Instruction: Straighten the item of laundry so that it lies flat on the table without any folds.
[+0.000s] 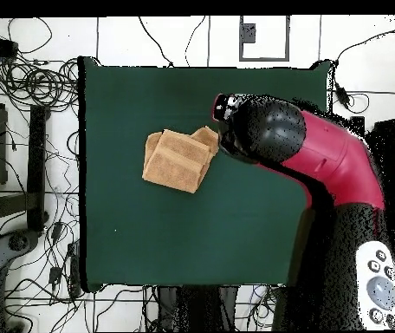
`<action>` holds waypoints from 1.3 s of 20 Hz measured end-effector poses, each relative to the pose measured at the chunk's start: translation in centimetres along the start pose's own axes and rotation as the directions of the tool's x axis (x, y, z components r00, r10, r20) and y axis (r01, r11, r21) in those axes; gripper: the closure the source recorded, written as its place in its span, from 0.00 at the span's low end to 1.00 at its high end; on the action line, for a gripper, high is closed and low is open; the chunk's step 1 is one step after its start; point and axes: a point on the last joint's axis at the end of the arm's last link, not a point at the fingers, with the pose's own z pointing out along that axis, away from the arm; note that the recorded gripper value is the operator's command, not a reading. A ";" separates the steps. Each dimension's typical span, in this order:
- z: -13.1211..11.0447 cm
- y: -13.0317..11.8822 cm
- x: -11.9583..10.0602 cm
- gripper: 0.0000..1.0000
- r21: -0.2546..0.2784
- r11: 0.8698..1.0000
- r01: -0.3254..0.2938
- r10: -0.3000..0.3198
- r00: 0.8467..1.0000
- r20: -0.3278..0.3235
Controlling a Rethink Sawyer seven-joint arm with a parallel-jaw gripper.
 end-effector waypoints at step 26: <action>13.7 -0.2 3.1 1.00 -0.051 0.998 -0.033 0.033 0.999 0.003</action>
